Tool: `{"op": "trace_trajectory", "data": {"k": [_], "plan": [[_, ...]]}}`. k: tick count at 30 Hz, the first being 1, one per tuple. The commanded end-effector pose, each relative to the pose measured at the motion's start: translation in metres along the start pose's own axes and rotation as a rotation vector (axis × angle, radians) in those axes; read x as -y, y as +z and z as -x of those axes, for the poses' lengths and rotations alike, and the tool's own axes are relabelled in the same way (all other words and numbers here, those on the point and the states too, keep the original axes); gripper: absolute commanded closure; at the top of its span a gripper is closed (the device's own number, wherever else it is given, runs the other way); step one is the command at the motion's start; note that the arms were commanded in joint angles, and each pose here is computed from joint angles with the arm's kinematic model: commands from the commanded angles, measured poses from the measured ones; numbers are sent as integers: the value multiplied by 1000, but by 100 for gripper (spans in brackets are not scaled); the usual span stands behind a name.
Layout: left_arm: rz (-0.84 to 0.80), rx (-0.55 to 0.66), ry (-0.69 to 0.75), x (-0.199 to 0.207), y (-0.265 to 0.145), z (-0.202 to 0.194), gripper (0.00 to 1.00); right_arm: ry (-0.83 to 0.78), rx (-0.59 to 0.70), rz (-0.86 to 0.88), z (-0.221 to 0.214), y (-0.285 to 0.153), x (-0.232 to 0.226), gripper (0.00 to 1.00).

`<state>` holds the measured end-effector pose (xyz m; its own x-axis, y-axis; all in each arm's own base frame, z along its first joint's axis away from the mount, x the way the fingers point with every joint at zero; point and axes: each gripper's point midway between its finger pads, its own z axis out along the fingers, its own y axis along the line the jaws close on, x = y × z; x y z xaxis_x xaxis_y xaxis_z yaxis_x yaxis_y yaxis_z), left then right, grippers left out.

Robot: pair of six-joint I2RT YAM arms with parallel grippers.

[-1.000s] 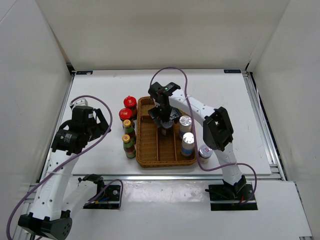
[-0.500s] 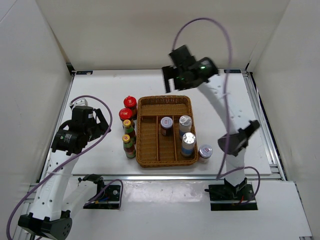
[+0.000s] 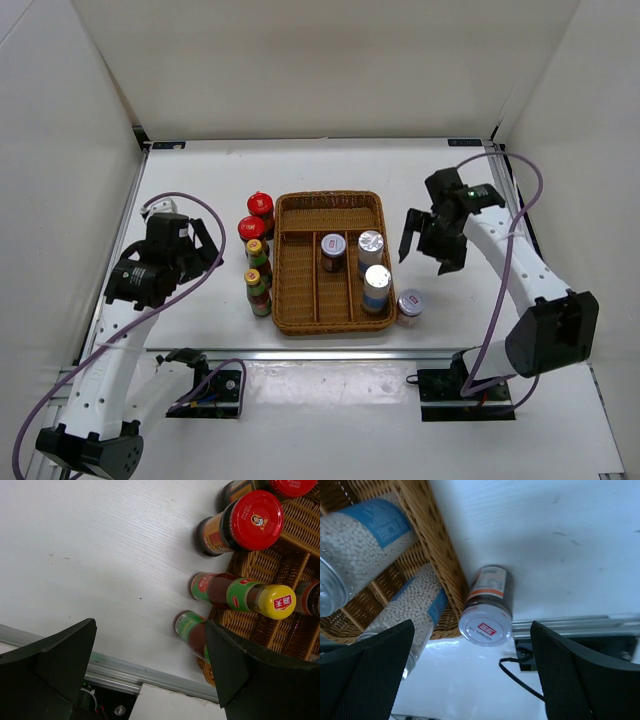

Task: Organize the condiment bottles

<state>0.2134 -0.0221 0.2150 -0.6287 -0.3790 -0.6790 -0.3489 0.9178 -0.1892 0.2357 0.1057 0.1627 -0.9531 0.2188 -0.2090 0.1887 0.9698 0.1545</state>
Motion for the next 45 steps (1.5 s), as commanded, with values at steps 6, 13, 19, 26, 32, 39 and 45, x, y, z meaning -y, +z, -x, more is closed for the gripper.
{"op": "trace_trajectory", "data": {"k": [6,13,19,26,32,39,45], "plan": [[1,-15,-28,-1,3,-9,0,80,-104,113,-37,24,-1,0],[-7,-20,-29,1,3,-10,0,75,-218,91,-61,50,10,0],[-2,-28,-35,0,4,-12,0,73,-274,73,-74,59,15,3],[-2,-28,-35,0,4,-12,0,80,-322,18,-92,67,30,21],[-2,-28,-35,0,4,-12,0,100,-337,-49,-96,67,40,27],[-10,-33,-35,1,4,-13,0,91,-368,33,-100,67,27,10],[-10,-33,-45,2,4,-13,0,91,-451,49,-116,77,27,24]]}}
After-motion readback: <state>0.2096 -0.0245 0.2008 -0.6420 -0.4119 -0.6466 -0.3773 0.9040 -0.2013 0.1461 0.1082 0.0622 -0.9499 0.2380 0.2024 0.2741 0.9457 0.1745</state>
